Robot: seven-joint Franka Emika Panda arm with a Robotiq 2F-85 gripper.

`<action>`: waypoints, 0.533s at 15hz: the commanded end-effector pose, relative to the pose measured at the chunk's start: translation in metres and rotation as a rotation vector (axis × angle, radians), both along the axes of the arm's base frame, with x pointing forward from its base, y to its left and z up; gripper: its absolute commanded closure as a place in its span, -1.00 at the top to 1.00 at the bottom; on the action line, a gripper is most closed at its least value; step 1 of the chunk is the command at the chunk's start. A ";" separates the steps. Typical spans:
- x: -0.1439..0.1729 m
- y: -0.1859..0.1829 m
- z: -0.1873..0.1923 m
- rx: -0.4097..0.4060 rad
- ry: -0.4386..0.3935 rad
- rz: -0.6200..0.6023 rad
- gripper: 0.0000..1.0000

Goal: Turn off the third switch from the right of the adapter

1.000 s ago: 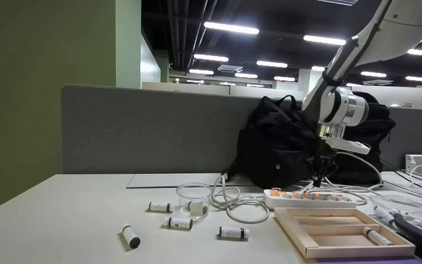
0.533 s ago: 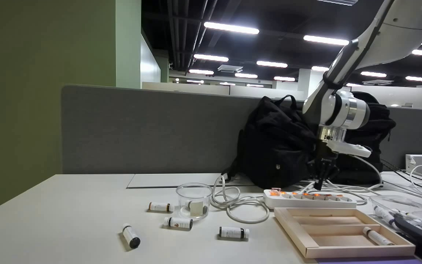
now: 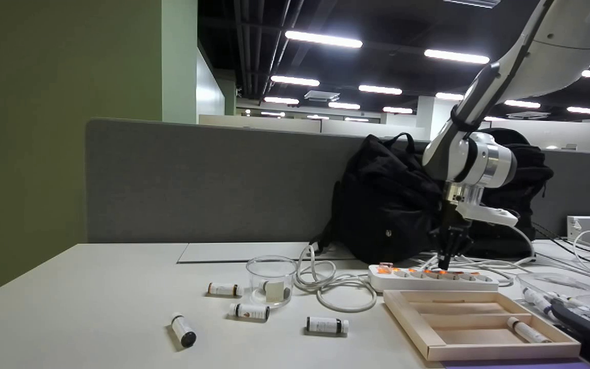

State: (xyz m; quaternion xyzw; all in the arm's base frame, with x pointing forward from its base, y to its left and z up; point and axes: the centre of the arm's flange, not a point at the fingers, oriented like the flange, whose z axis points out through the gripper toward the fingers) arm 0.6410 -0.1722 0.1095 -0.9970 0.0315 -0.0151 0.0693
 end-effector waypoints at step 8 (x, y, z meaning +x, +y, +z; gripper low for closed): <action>0.001 0.015 -0.012 -0.065 0.023 0.031 -1.00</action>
